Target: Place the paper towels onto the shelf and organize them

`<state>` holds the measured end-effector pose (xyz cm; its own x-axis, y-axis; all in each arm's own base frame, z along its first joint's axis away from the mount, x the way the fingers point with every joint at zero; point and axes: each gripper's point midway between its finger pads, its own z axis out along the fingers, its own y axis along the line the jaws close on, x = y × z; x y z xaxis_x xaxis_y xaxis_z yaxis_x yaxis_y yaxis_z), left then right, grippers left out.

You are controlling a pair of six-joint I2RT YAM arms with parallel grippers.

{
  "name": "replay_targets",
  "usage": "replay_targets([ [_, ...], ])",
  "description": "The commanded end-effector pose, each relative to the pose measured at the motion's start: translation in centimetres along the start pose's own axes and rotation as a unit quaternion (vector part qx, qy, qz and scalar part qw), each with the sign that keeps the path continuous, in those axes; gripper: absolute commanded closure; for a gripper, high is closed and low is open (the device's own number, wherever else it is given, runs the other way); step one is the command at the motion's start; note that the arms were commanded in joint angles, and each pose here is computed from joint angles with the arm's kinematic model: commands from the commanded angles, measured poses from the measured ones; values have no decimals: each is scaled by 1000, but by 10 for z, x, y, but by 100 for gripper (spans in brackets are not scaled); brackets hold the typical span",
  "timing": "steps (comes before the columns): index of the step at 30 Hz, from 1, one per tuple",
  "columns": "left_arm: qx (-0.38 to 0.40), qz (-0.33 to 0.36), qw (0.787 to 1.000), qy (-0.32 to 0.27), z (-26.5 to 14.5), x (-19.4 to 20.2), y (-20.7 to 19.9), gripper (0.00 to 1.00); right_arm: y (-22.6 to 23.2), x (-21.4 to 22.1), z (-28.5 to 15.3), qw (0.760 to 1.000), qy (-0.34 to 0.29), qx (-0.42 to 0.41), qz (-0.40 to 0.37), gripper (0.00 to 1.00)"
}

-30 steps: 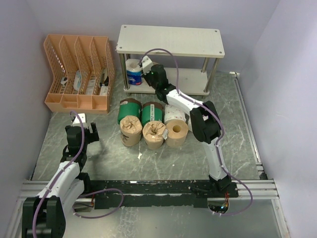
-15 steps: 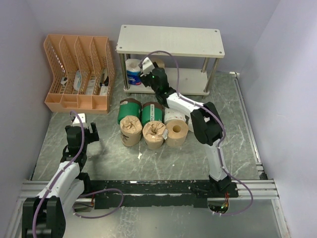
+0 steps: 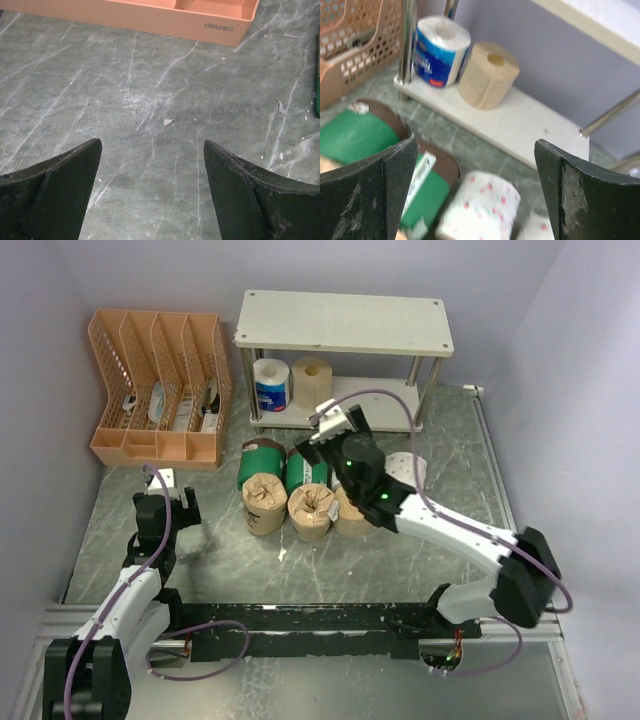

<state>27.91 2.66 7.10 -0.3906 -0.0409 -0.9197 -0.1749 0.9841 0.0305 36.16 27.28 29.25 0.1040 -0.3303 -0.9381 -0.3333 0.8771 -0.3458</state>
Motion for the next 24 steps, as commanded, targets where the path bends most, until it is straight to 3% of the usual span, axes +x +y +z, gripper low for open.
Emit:
replay_targets([
  [1,2,5,1000,-20,0,-9,-2,6,13,62,-54,986,128,-105,-35,0],
  [5,2,6,1000,-22,0,-9,-2,6,16,90,-101,960,195,-176,-101,3],
  [11,2,9,1000,-23,-1,-9,-3,6,13,135,-131,916,284,-220,-176,5],
  [24,4,14,1000,-28,-3,-9,-5,6,39,156,-142,903,276,-278,-177,5],
])
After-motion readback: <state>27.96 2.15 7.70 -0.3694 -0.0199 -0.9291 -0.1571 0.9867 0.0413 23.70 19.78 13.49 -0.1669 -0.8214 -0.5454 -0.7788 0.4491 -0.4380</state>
